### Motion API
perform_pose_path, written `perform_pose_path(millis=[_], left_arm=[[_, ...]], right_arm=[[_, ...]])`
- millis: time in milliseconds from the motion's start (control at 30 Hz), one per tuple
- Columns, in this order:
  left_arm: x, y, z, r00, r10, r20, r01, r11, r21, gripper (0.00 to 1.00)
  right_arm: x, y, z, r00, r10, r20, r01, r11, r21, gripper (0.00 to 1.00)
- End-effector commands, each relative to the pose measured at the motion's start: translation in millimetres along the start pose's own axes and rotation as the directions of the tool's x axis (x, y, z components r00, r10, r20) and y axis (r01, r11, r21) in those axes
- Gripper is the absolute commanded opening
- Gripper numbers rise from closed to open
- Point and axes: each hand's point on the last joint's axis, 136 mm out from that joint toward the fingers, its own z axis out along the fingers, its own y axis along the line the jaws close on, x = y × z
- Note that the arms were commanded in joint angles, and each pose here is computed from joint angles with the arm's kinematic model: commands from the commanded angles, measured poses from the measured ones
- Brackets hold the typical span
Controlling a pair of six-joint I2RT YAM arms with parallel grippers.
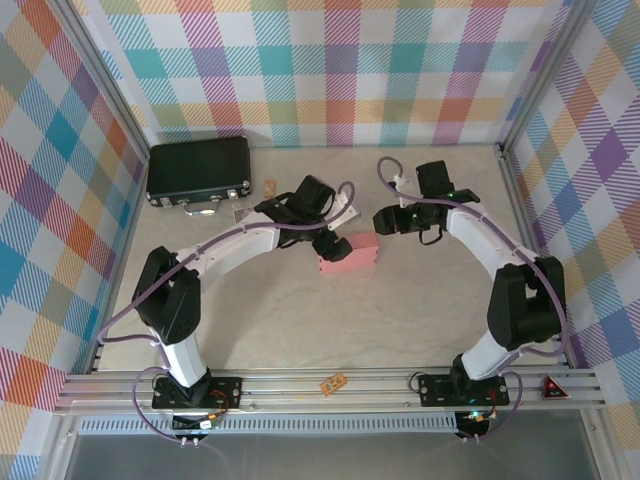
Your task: Fold the paper box
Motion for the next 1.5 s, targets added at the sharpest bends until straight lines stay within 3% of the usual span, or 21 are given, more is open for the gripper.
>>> perform_pose_path(millis=[0, 200, 367, 733, 967, 1167, 1467], left_arm=[[1, -9, 14, 0.993, 0.107, -0.051, -0.102, 0.991, 0.088, 0.82], [9, -24, 24, 0.985, 0.14, -0.097, -0.12, 0.975, 0.188, 0.79], [17, -21, 36, 0.98, 0.152, -0.131, -0.131, 0.978, 0.161, 0.74], [26, -13, 50, 0.955, 0.246, -0.164, -0.249, 0.969, 0.005, 0.55], [23, 2, 48, 0.943, 0.28, -0.179, -0.307, 0.939, -0.153, 0.52], [10, 32, 40, 0.929, 0.315, -0.193, -0.368, 0.837, -0.404, 0.52], [15, 56, 52, 0.861, 0.36, -0.359, -0.508, 0.572, -0.644, 0.57]], right_arm=[[7, -6, -9, 1.0, 0.024, 0.02, -0.024, 0.999, 0.025, 0.61], [23, -17, -19, 0.998, 0.046, 0.031, -0.048, 0.997, 0.058, 0.61], [27, -20, -25, 0.997, 0.062, 0.044, -0.065, 0.996, 0.064, 0.61], [25, -24, -31, 0.997, 0.051, 0.062, -0.056, 0.995, 0.086, 0.61], [28, -26, -31, 0.997, 0.058, 0.057, -0.064, 0.993, 0.095, 0.61], [28, -30, -33, 0.996, 0.066, 0.065, -0.072, 0.991, 0.108, 0.61], [31, -37, -35, 0.994, 0.08, 0.07, -0.088, 0.989, 0.122, 0.61]])
